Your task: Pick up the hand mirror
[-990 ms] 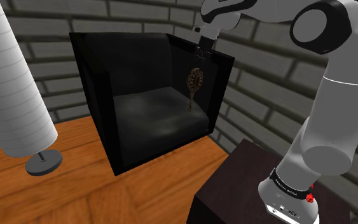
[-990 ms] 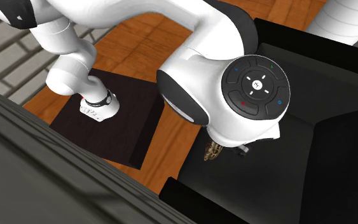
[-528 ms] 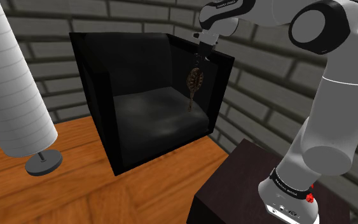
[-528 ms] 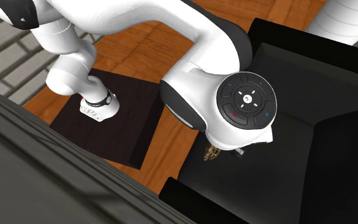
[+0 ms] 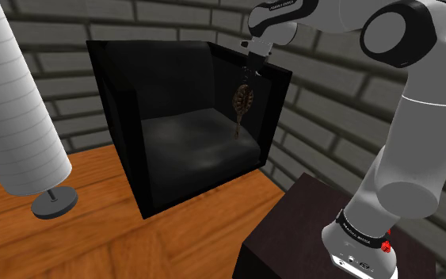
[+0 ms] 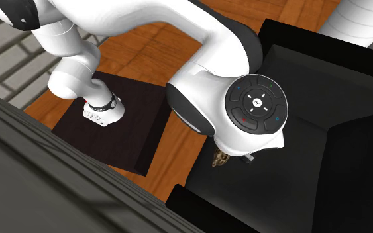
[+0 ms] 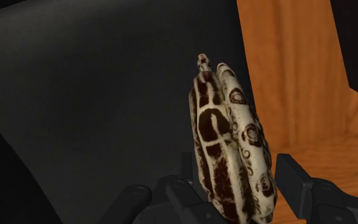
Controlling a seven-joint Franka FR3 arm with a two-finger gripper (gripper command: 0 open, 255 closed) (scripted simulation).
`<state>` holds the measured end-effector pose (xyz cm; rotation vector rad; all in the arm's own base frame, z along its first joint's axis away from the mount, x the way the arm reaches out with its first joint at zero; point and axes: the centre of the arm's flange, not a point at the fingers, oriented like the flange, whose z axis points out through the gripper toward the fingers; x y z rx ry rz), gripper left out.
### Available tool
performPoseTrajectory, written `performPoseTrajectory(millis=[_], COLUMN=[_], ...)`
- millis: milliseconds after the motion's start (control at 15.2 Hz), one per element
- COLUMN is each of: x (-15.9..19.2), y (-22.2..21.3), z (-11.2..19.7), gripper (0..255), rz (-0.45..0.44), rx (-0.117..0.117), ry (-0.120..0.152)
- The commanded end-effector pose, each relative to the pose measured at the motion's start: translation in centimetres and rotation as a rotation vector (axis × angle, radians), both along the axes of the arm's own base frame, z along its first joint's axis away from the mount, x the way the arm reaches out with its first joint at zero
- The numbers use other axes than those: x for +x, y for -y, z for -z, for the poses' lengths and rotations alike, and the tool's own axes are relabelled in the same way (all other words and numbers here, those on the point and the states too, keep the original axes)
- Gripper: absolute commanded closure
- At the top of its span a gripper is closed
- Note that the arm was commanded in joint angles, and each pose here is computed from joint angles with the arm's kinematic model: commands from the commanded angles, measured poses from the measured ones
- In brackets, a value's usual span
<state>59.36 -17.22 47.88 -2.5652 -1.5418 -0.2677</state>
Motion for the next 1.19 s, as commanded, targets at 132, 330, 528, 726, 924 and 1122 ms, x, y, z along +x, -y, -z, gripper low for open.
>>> performPoseTrajectory(millis=[132,330,528,726,924,1122], x=[0.1,0.1,0.1,0.1,0.1,0.1], y=[0.0,0.0,0.0,0.0,0.0,0.0], z=[-0.9,-2.4,-4.0,-5.6,-7.2,-7.8], gripper=[255,255,255,255,255,255], rz=[0.000,0.000,0.000,0.000,0.000,0.000], rx=[0.000,0.000,0.000,0.000,0.000,0.000], ry=[-0.001,-0.001,-0.001,-0.001,-0.001,-0.001])
